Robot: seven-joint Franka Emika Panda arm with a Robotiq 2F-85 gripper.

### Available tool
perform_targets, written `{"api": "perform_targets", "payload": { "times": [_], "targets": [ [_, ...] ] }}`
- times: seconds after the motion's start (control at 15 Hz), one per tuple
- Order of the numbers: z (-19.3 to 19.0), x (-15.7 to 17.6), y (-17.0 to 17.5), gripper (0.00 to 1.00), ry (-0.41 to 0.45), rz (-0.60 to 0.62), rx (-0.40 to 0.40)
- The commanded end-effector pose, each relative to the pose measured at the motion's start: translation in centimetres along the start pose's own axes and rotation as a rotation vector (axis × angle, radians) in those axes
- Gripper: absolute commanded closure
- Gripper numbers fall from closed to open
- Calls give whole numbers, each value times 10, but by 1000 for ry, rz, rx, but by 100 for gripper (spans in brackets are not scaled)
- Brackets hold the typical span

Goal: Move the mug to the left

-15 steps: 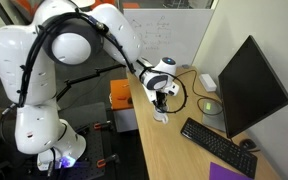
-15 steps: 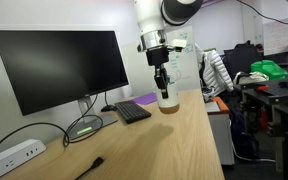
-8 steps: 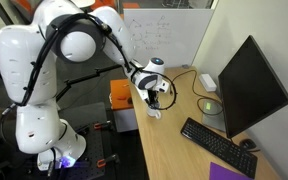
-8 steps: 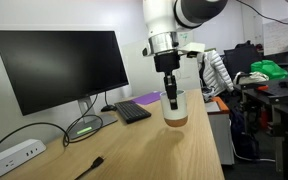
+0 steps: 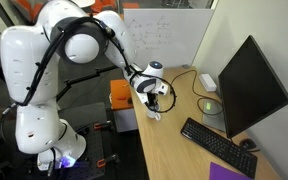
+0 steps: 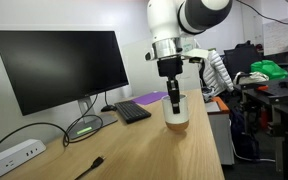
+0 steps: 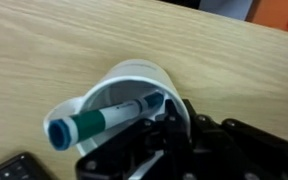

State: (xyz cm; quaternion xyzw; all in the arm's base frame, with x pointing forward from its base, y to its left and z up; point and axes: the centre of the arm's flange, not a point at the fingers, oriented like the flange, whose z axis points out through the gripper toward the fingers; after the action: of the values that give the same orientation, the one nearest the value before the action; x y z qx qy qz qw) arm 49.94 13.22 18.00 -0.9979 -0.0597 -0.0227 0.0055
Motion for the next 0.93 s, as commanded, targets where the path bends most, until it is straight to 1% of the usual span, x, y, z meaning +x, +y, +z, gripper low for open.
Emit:
{"api": "perform_targets", "payload": {
  "times": [0.0, 0.07, 0.13, 0.2, 0.27, 0.4, 0.47, 0.53, 0.6, 0.67, 0.8, 0.87],
  "targets": [
    [3, -2, 3, 97, 71, -22, 17],
    [5, -2, 3, 97, 84, -20, 20],
    [6, -2, 4, 65, 83, -10, 21],
    [9, -3, 5, 64, 90, -18, 23],
    [9, -3, 6, 58, 93, -18, 22],
    [1, -4, 7, 43, 87, -23, 15],
    [-8, -6, 8, 35, 73, -21, -6],
    [-18, -7, 9, 28, 77, -26, -11],
    [-31, -7, 11, 19, 68, -30, -9],
    [-44, -8, 13, 13, 69, -25, -19],
    [-75, -10, 16, 0, 57, -35, -9],
    [-90, -10, 17, 0, 58, -40, -19]
  ]
}}
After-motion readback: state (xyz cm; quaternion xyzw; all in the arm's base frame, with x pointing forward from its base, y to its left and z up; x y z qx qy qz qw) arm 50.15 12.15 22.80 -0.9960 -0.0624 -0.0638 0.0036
